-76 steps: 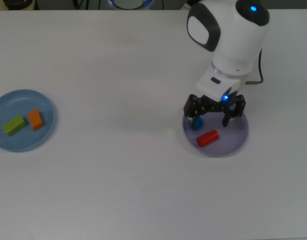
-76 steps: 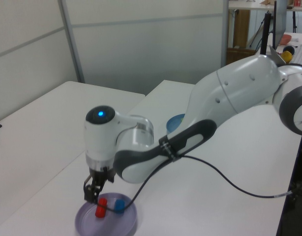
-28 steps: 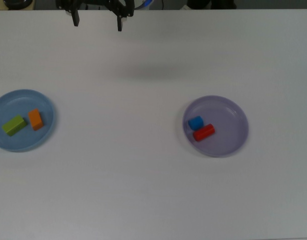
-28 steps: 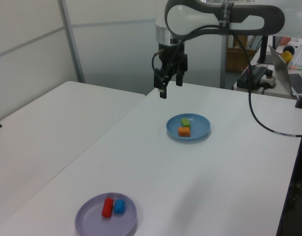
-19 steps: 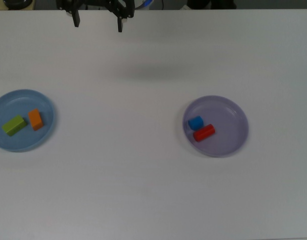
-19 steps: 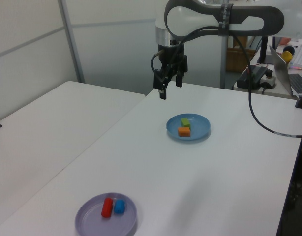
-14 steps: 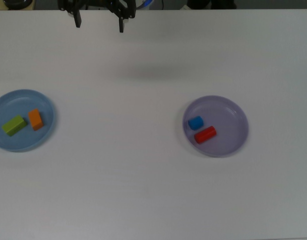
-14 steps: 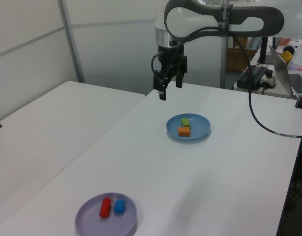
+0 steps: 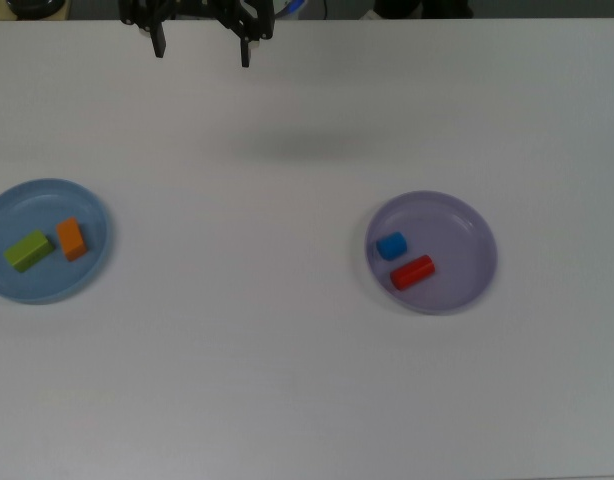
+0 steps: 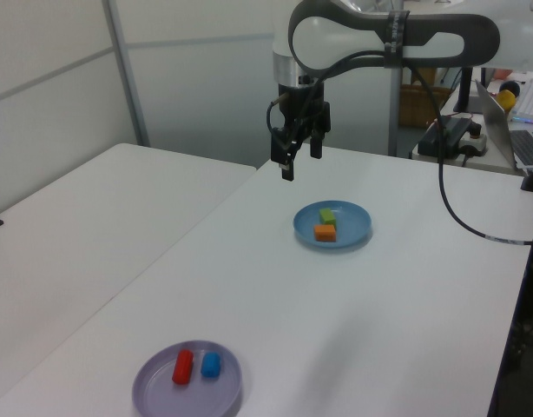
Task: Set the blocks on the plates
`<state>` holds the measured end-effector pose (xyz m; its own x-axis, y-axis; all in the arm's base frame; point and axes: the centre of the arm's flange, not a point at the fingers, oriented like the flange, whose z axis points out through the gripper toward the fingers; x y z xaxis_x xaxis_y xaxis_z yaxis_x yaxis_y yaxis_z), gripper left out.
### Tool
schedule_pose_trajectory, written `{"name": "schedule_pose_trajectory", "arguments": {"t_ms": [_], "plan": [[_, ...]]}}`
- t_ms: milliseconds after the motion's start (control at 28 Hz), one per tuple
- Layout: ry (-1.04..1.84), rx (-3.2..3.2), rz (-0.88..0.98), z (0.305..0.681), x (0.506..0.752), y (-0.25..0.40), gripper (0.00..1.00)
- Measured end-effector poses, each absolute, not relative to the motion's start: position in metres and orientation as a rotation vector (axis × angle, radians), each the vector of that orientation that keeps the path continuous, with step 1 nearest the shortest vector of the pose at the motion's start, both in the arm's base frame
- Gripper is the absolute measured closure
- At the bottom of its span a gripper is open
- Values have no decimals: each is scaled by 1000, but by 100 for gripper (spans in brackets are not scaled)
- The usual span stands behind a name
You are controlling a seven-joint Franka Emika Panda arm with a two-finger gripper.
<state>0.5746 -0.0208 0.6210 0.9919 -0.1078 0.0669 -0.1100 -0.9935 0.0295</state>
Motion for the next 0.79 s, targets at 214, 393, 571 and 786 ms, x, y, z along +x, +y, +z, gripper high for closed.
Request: {"name": "schedule_pose_trajectory", "arguments": {"t_ms": [214,393,571,786], "plan": [[-170,3102,96,620,574,-21,0],[-170,3102,85,619,574,-21,0],[-170,3102,84,619,574,-21,0],[-165,3103,77,616,575,-19,0]]}}
